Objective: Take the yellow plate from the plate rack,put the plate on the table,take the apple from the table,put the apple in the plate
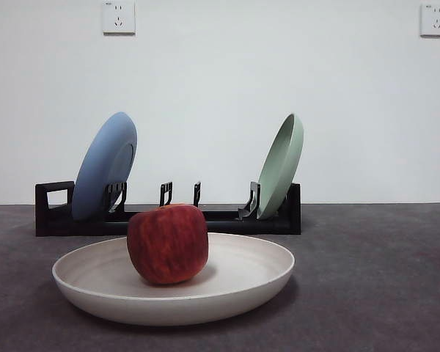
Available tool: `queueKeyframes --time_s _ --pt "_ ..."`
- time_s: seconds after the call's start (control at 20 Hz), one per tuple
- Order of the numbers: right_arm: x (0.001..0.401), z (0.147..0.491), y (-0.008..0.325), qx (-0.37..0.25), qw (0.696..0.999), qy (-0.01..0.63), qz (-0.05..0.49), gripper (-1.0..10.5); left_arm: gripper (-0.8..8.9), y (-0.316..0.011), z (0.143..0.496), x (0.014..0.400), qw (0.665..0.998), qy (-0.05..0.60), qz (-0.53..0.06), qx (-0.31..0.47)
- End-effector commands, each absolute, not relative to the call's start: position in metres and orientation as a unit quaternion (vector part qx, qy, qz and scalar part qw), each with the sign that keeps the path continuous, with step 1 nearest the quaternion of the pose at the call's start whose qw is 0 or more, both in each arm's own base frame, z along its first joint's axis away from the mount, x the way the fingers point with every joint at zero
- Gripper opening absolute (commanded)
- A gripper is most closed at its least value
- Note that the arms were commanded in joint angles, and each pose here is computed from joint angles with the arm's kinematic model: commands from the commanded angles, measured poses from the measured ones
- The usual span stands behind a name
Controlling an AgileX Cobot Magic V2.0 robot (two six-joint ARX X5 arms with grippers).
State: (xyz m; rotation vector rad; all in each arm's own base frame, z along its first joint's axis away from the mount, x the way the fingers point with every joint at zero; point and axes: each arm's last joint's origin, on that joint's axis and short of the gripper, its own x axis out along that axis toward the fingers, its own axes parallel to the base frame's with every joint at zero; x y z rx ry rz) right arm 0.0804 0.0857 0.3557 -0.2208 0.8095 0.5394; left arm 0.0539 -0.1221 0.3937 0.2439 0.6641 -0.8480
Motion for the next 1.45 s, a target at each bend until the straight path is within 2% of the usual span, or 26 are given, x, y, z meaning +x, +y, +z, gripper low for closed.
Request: queueKeyframes --time_s 0.05,0.25,0.4,0.55,0.75,1.05,1.45 --pt "0.081 0.355 0.086 -0.109 0.879 0.389 0.254 0.0 -0.04 -0.119 0.393 0.064 0.861 0.295 -0.387 0.147" --pt "0.082 0.355 0.087 -0.109 0.878 0.390 0.253 0.0 -0.04 -0.113 0.368 0.105 0.898 0.226 -0.323 0.197" --pt "0.082 0.355 0.087 -0.110 0.878 0.390 0.253 0.0 -0.04 -0.092 0.315 0.131 0.937 0.133 -0.291 0.139" --pt "0.082 0.355 0.087 -0.110 0.878 0.391 0.253 0.0 -0.04 -0.060 0.253 0.135 0.966 0.059 -0.243 0.060" --pt "0.082 0.355 0.087 -0.110 0.878 0.390 0.253 0.0 -0.04 -0.025 0.196 0.115 0.986 0.085 -0.138 0.048" --pt "0.082 0.355 0.087 -0.110 0.878 0.390 0.253 0.0 -0.04 -0.003 0.170 0.101 0.995 0.050 -0.048 0.066" --pt "0.082 0.355 0.087 -0.110 0.878 0.390 0.253 0.0 -0.04 0.002 0.154 0.097 0.996 0.056 -0.020 0.063"
